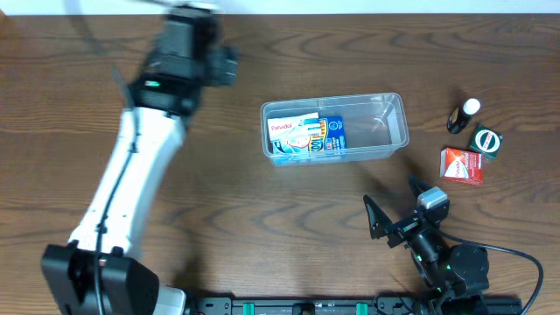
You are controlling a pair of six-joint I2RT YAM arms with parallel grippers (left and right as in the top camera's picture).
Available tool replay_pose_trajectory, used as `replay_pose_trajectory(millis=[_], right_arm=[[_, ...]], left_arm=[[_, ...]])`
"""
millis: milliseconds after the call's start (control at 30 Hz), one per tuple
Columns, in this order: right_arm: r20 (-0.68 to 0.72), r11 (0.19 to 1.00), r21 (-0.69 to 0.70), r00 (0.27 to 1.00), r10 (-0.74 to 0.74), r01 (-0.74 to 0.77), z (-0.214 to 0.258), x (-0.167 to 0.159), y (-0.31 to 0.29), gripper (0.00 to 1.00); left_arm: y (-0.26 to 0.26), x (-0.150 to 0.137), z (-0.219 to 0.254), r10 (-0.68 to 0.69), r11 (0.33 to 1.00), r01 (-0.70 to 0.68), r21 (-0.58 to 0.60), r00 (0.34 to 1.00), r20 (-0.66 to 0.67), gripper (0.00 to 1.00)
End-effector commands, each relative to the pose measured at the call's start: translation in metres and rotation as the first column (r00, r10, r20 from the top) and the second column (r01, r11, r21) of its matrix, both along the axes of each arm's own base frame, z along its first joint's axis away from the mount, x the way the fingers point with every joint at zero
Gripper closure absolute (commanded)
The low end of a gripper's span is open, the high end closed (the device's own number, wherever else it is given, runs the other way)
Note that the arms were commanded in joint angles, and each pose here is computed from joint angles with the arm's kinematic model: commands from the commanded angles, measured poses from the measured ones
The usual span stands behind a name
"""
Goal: Pack container
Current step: 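Release the Panadol box and raise the left arm away, then reach the right gripper over the red Panadol ActiFast box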
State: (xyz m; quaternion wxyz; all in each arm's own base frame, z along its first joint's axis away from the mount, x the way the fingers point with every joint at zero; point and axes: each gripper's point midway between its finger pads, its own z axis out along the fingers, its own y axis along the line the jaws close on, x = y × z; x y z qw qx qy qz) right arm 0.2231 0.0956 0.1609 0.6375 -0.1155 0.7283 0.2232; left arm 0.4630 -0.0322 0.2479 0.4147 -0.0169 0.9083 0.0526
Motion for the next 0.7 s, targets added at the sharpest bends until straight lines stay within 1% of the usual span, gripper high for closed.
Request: replay_pose_trajectory(millis=[0, 100, 233, 667], right_arm=[[-0.010, 1.000, 0.008, 1.000, -0.001, 0.001, -0.002, 0.000, 0.000, 0.01], [-0.010, 1.000, 0.008, 1.000, -0.001, 0.001, -0.002, 0.000, 0.000, 0.01], [-0.010, 1.000, 0.008, 1.000, -0.001, 0.001, -0.002, 0.000, 0.000, 0.01], [-0.010, 1.000, 0.008, 1.000, -0.001, 0.001, -0.002, 0.000, 0.000, 0.01]], left_arm=[[0.049, -0.006, 0.006, 0.227, 0.965, -0.225, -0.134, 0.974, 0.001, 0.02], [0.072, -0.015, -0.002, 0.267, 0.952, -0.271, -0.141, 0.962, -0.048, 0.02], [0.089, -0.019, -0.004, 0.304, 0.941, -0.309, -0.138, 0.951, -0.058, 0.02], [0.093, -0.019, -0.004, 0.312, 0.938, -0.317, -0.138, 0.948, -0.058, 0.02]])
